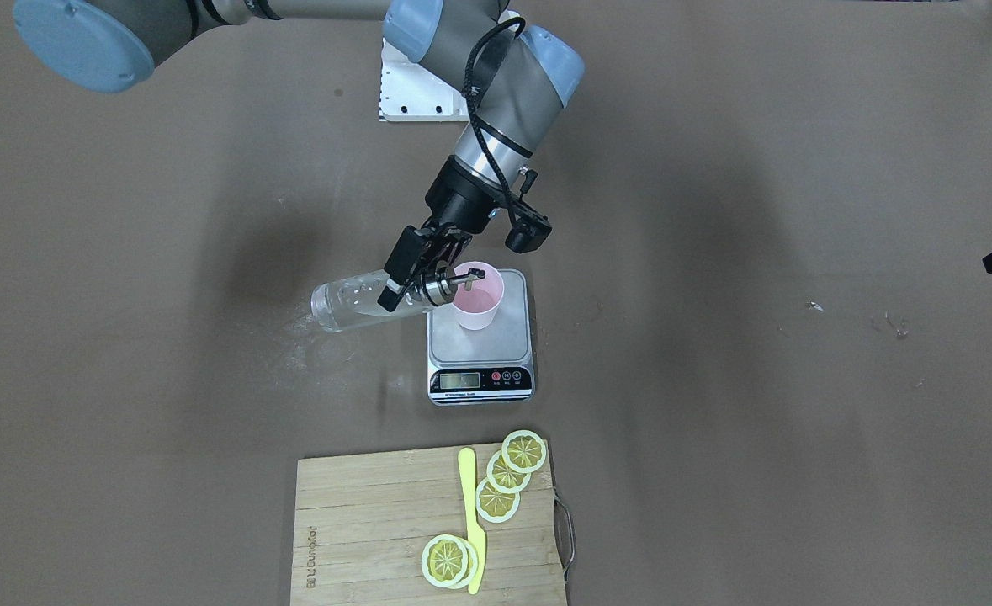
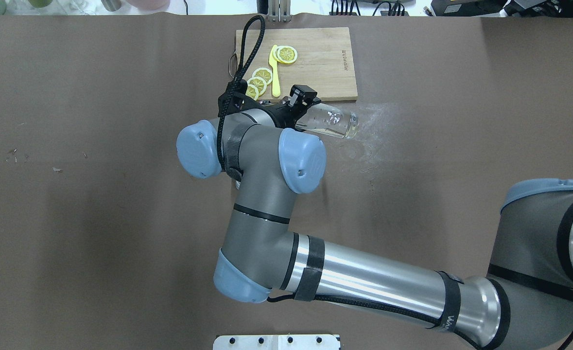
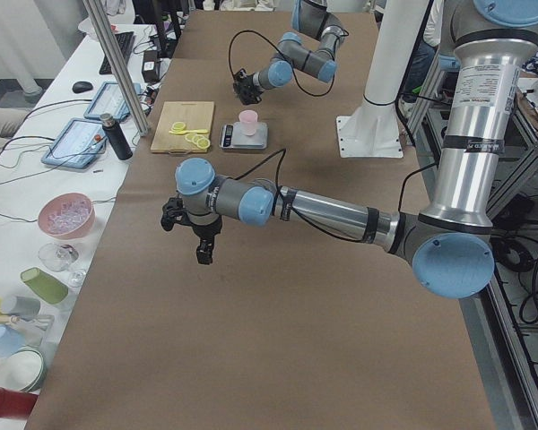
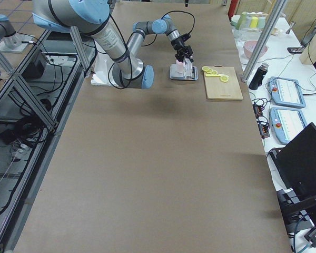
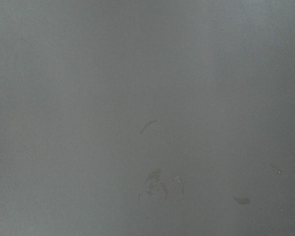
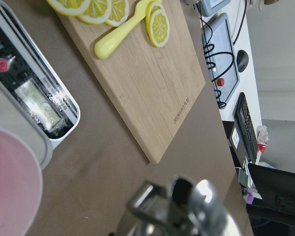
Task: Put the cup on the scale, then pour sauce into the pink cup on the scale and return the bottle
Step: 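Rotate the sauce bottle upright with the right gripper, then carry the upright bottle with the right gripper away from the scale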
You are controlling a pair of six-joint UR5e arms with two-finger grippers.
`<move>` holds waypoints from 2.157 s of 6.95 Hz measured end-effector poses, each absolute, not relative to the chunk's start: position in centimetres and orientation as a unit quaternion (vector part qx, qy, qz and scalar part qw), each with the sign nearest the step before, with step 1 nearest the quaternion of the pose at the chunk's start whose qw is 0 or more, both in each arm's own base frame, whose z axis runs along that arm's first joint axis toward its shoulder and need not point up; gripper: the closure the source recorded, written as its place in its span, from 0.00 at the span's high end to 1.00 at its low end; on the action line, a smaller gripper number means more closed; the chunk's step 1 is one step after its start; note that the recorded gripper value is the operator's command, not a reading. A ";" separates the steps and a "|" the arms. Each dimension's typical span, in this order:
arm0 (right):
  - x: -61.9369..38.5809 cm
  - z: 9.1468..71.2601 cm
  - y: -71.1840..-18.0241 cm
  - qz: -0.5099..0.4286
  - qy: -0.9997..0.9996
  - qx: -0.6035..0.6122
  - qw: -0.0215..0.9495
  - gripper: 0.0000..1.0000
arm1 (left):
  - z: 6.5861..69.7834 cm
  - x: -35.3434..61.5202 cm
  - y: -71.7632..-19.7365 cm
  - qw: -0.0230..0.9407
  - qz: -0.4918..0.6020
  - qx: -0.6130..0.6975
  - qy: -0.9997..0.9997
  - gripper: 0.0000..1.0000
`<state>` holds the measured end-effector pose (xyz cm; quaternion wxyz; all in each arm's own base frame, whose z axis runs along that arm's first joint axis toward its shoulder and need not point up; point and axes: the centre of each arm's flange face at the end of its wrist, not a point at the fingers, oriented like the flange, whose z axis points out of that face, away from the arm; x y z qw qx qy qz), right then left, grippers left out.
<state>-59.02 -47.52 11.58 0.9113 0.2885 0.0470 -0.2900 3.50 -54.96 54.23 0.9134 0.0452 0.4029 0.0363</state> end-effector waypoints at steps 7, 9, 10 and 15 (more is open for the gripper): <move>-45.5 21.0 -56.0 -0.243 -0.174 0.272 0.915 0.00 | 53.8 2.9 -55.2 0.912 0.042 0.065 0.403 0.97; -40.4 23.9 -56.0 -0.230 -0.226 0.259 0.911 0.00 | 53.2 2.5 -55.6 0.911 0.042 0.076 0.403 0.97; -38.4 25.0 -55.1 -0.225 -0.243 0.253 0.909 0.00 | 52.9 2.1 -55.7 0.910 0.041 0.083 0.404 0.97; -32.8 36.5 -50.7 -0.182 -0.330 0.298 0.877 0.00 | 51.5 1.5 -55.9 0.907 0.044 0.106 0.405 0.97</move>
